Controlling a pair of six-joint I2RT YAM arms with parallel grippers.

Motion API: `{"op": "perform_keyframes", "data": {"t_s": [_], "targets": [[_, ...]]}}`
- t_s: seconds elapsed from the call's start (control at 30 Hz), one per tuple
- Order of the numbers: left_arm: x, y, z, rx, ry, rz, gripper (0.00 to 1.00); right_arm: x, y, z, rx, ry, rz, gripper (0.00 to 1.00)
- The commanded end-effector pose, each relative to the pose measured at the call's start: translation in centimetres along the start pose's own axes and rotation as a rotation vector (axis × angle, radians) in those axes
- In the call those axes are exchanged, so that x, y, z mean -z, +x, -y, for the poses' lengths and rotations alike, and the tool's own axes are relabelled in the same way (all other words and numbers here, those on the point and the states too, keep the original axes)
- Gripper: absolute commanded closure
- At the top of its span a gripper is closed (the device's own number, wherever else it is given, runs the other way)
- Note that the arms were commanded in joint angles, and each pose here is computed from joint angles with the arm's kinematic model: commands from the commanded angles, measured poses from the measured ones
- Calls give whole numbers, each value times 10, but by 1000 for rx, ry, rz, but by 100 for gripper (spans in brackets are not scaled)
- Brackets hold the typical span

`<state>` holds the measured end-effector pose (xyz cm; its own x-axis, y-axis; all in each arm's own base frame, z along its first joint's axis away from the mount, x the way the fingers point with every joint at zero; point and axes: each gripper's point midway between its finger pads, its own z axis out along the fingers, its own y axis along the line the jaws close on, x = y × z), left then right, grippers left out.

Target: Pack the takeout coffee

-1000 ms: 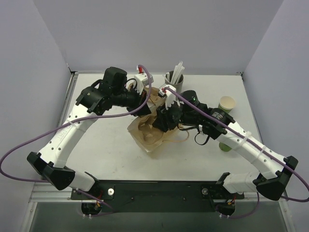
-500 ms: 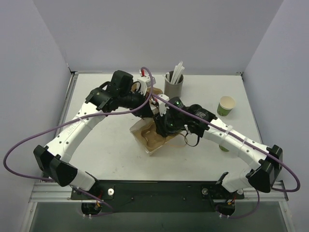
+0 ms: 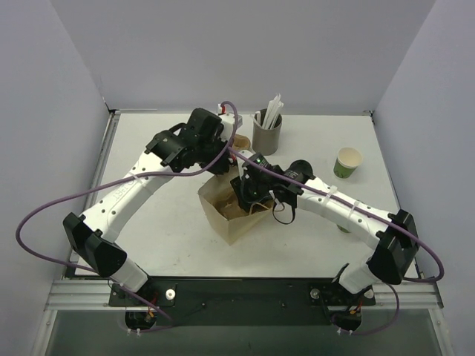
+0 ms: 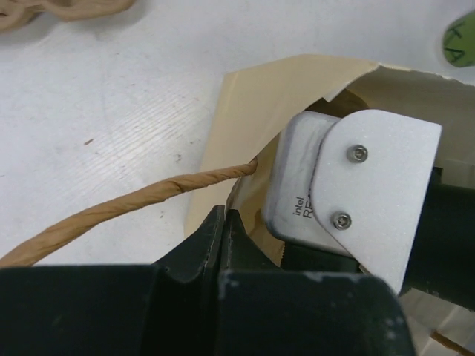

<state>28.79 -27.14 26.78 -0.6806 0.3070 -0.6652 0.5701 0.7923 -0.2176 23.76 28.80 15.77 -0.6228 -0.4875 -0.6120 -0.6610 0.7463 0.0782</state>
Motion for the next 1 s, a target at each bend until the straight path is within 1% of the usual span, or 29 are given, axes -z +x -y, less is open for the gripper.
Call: {"op": "perform_keyframes", "data": {"t_s": [0.0,0.13,0.23,0.27,0.57,0.97], "targets": [[14,-27,-19,-75,-194,113,100,-10,18,0,8,11,-79,71],[22,-37,-22,-90,-221,183,100,-13,25,0,-5,16,-107,71],[21,-40,-10,-119,-148,217,100,-16,28,0,-3,16,-126,71],[17,-39,-6,-126,-120,218,100,-17,28,1,-1,19,-132,71],[5,-39,1,-135,-72,219,100,-23,34,3,-2,31,-156,71],[7,-42,14,-156,0,230,100,-26,27,7,-15,66,-151,69]]}}
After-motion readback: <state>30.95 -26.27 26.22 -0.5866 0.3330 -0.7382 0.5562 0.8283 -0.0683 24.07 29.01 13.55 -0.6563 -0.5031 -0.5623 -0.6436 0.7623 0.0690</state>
